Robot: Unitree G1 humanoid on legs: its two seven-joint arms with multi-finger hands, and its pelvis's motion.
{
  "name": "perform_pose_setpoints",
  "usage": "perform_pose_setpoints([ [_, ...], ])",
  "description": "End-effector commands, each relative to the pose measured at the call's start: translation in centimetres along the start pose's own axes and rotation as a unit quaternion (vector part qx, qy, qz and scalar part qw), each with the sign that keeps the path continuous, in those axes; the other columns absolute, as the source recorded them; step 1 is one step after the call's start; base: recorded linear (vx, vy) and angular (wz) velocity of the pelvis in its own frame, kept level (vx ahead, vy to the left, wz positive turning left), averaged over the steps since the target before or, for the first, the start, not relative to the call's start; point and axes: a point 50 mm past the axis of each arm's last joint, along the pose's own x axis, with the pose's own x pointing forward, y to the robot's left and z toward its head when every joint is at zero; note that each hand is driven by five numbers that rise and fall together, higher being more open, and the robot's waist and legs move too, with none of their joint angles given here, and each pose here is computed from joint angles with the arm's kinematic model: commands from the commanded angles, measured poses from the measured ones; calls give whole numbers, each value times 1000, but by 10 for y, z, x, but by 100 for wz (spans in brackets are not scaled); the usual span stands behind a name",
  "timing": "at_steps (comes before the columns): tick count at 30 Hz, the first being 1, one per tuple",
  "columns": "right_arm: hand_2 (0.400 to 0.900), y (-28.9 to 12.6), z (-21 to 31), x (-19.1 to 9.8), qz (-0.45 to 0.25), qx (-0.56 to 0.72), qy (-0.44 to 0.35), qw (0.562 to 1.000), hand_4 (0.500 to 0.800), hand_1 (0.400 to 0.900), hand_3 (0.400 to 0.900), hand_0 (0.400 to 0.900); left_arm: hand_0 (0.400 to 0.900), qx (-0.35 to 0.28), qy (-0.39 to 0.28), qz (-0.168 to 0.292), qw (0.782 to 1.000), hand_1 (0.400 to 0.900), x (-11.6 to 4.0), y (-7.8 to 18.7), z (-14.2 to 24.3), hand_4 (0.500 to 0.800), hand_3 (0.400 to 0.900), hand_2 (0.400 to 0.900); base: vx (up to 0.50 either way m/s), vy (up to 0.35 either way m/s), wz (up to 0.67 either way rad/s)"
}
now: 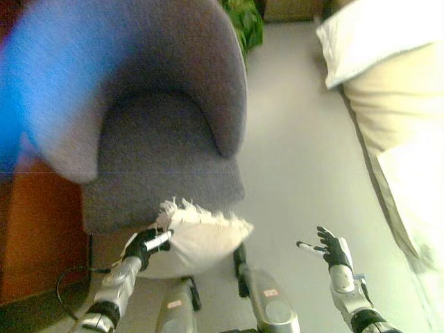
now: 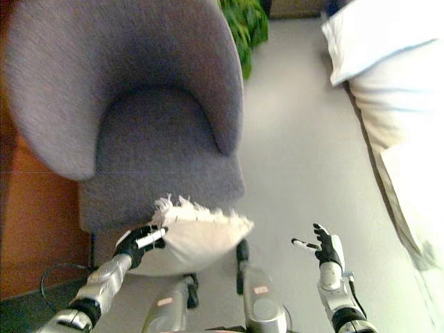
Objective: Pick up the pillow and put it on the sofa.
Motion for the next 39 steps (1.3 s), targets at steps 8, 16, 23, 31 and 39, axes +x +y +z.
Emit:
perform_pose_setpoints([
  [8, 900, -57, -34, -4, -57, -47, 65, 995, 800, 900, 900, 900, 400, 162, -272, -8, 948, 400, -39, 36, 146, 500, 400, 400, 78, 27, 11],
  [16, 900, -68, -45, -7, -60, -54, 90, 993, 800, 900, 900, 900, 400, 243, -363, 20, 899, 400, -74, 51, 256, 500, 400, 400, 25, -2, 6],
  [23, 900, -77, -43, -3, -57, -73, 92, 991, 800, 900, 900, 900, 400, 324, -374, 58, 867, 400, -95, 65, 338, 500, 400, 400, 19, -4, -9],
  [31, 900, -85, -31, 4, -49, -93, 83, 991, 800, 900, 900, 900, 400, 384, -332, 108, 855, 400, -97, 66, 390, 500, 400, 400, 30, -9, -19],
  [39, 900, -78, -24, 8, -30, -112, 69, 991, 800, 900, 900, 900, 900, 355, -246, 124, 893, 900, -72, 69, 384, 800, 900, 900, 48, 8, -21],
])
